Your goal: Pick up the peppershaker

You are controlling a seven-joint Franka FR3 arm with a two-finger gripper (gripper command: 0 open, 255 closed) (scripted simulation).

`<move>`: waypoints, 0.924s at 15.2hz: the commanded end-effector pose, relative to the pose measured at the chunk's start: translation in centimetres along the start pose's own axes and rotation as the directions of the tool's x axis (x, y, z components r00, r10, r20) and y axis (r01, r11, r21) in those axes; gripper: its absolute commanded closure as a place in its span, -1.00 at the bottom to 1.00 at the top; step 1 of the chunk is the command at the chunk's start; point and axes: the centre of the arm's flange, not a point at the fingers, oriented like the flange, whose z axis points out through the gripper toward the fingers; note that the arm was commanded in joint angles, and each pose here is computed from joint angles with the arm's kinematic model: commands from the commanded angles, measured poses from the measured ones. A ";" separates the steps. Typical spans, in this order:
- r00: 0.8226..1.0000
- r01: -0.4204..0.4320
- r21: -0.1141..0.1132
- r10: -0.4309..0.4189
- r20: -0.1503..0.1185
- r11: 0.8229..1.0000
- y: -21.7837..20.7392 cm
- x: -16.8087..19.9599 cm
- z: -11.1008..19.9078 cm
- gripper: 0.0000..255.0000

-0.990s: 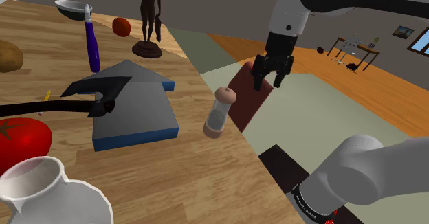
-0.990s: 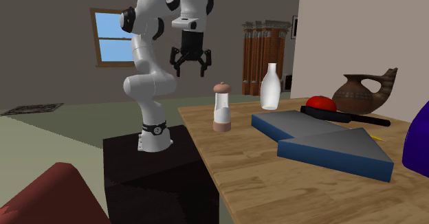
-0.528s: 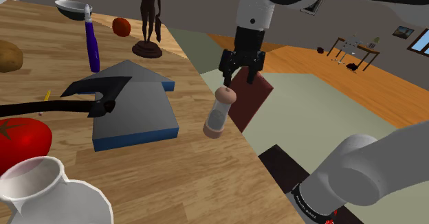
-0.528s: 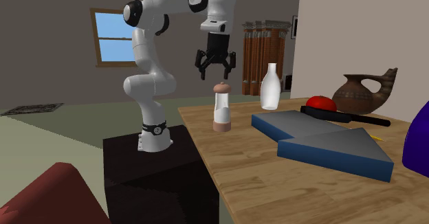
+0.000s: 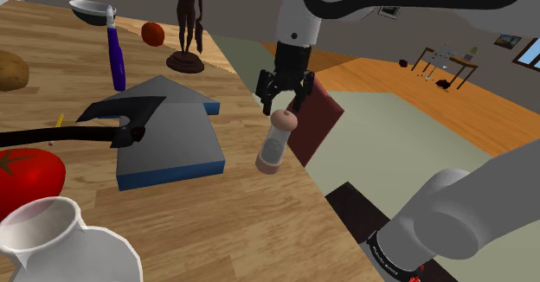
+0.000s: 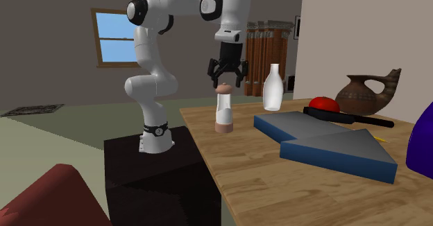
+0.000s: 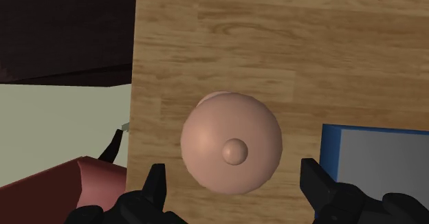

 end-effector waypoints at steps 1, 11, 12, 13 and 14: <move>1.000 0.000 0.000 0.000 0.000 1.000 0.0 0.1 1.0 -1.00; 1.000 0.000 0.000 0.000 0.000 1.000 0.0 0.1 1.2 1.00; 1.000 0.000 0.000 0.000 0.000 1.000 0.0 0.1 1.3 1.00; 1.000 0.000 0.000 0.000 0.000 1.000 0.0 0.1 1.3 1.00; 1.000 0.000 0.000 0.000 0.000 1.000 0.0 0.0 0.8 1.00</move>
